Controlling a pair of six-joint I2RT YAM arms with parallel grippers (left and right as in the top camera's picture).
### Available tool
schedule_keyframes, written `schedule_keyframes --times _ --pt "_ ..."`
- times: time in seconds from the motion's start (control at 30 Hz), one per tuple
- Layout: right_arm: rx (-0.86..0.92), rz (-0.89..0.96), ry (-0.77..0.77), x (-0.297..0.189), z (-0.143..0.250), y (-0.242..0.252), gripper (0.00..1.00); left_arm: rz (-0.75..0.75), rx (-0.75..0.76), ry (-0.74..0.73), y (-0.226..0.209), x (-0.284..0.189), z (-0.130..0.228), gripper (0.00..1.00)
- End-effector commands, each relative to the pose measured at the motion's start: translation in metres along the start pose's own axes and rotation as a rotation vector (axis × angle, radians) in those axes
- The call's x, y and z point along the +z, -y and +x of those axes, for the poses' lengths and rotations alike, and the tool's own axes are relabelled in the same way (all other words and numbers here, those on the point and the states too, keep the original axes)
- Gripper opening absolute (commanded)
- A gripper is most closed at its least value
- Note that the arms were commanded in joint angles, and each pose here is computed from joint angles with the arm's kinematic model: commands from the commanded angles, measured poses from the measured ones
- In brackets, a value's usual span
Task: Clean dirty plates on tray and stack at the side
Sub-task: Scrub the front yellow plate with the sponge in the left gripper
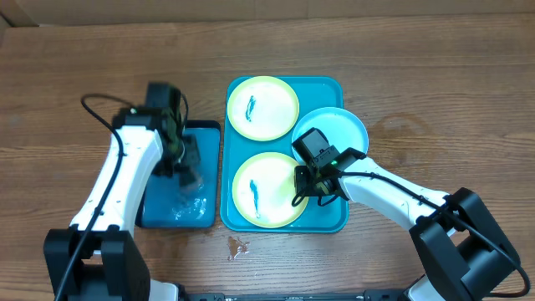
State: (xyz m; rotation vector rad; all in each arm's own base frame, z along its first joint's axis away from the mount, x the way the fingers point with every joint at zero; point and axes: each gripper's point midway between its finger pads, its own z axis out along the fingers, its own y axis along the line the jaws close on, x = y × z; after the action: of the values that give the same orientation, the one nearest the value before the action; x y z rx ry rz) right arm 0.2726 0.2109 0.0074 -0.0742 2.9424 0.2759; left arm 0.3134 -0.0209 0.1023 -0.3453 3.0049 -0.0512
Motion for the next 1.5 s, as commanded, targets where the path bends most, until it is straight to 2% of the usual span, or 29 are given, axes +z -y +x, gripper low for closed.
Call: schedule_keyframes --times 0.0,0.1,0.3,0.47,0.63,0.83,0.97,1.07,1.27,1.33,1.47 --pt "0.013 0.072 0.02 0.003 -0.002 0.014 0.05 0.175 0.059 -0.008 0.046 -0.016 0.003 0.04" --pt "0.013 0.072 0.019 0.003 -0.002 0.014 0.05 0.249 0.112 -0.028 0.078 -0.008 0.016 0.04" --pt "0.013 0.074 0.017 0.003 -0.002 0.015 0.04 0.271 0.21 -0.049 0.131 0.042 0.049 0.04" --pt "0.012 0.078 0.012 0.003 -0.001 0.015 0.05 0.255 0.296 -0.08 0.157 0.08 0.067 0.04" --pt "0.009 0.087 0.01 0.003 0.0 0.017 0.04 0.065 0.264 -0.092 0.128 0.107 0.067 0.04" --pt "0.009 0.087 0.011 0.003 0.0 0.017 0.04 -0.255 0.228 -0.037 0.07 0.1 0.057 0.04" --pt "0.009 0.087 0.01 0.003 0.0 0.017 0.04 -0.303 0.239 -0.03 0.062 0.098 0.056 0.04" --pt "0.009 0.087 0.011 0.003 0.0 0.017 0.04 -0.153 0.29 -0.084 0.088 0.104 0.065 0.04" --pt "0.009 0.087 0.01 0.003 0.0 0.017 0.04 0.47 0.577 -0.251 0.183 0.085 0.11 0.04" --pt "0.009 0.087 0.01 0.003 0.0 0.017 0.04 0.546 0.624 -0.273 0.193 0.078 0.12 0.04" --pt "0.009 0.089 0.008 0.003 0.001 0.018 0.04 0.541 0.642 -0.297 0.193 0.08 0.131 0.04"
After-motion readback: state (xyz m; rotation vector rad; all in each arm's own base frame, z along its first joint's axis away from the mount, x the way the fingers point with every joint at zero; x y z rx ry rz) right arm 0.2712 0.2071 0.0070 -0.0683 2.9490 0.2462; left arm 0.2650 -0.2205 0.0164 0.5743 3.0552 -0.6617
